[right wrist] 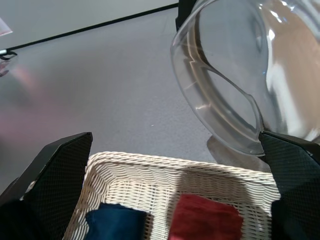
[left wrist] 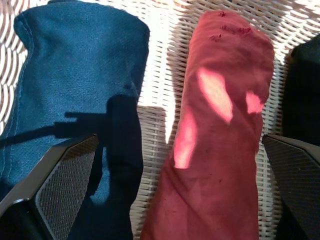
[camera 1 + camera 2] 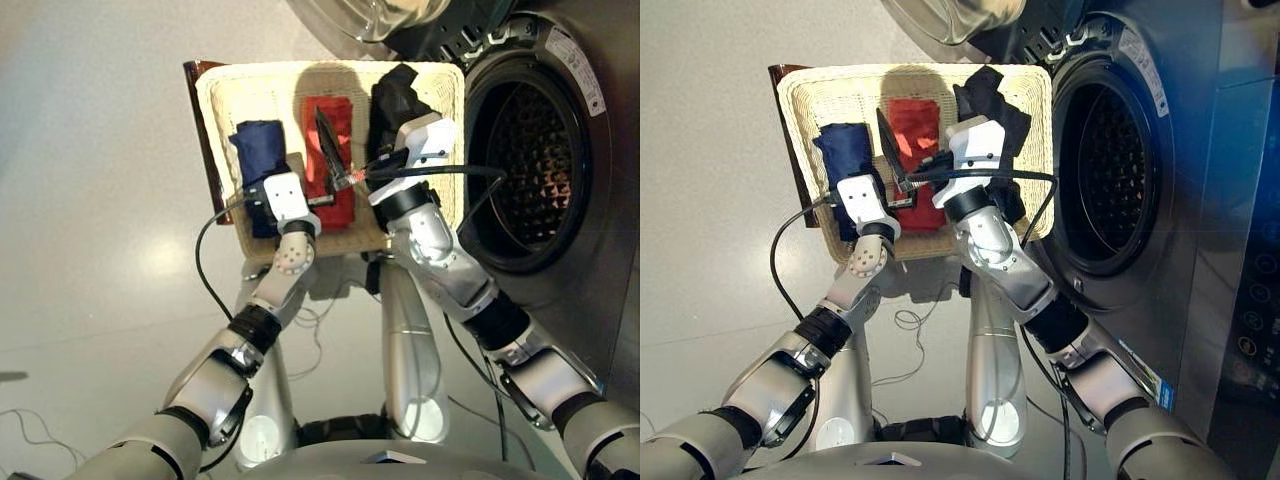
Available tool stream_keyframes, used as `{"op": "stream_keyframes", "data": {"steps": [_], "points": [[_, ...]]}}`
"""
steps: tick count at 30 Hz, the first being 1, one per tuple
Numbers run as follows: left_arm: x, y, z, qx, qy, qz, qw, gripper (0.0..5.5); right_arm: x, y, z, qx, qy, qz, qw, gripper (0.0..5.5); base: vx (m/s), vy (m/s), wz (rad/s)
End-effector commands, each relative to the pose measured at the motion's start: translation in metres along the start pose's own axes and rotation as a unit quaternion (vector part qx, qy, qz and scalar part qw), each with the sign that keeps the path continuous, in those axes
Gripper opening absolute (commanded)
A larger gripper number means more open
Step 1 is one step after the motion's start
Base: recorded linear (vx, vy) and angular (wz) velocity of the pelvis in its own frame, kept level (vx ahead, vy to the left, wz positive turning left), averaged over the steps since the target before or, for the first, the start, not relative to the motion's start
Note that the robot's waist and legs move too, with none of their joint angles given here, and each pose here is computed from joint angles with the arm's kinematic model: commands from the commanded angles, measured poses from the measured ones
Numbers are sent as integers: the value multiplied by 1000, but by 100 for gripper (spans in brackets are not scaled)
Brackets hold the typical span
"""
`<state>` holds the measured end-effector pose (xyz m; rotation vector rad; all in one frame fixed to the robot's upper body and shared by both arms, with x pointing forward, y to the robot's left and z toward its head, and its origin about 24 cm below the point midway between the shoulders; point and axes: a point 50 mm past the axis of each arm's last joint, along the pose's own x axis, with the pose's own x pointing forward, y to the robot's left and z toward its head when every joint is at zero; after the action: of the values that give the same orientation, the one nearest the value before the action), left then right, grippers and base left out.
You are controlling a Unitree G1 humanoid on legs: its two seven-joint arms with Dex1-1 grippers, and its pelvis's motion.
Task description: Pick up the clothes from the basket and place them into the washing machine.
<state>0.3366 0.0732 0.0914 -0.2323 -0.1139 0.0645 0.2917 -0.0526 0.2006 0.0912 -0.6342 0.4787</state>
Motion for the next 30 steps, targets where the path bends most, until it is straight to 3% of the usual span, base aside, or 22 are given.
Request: {"op": "stream_keyframes", "data": {"steps": [1,16,30], "points": [[-6,-24,6,-19,-24,-19,999,550,4,5,27,13,-65,15,998,550,0,0,0],[-7,0,-4,6,-12,73,997,550,0,0,23,-5,-53,7,999,550,0,0,0],[-16,25,-8,21,-7,82,996,550,-2,-8,26,-22,-53,-7,998,550,0,0,0]]}}
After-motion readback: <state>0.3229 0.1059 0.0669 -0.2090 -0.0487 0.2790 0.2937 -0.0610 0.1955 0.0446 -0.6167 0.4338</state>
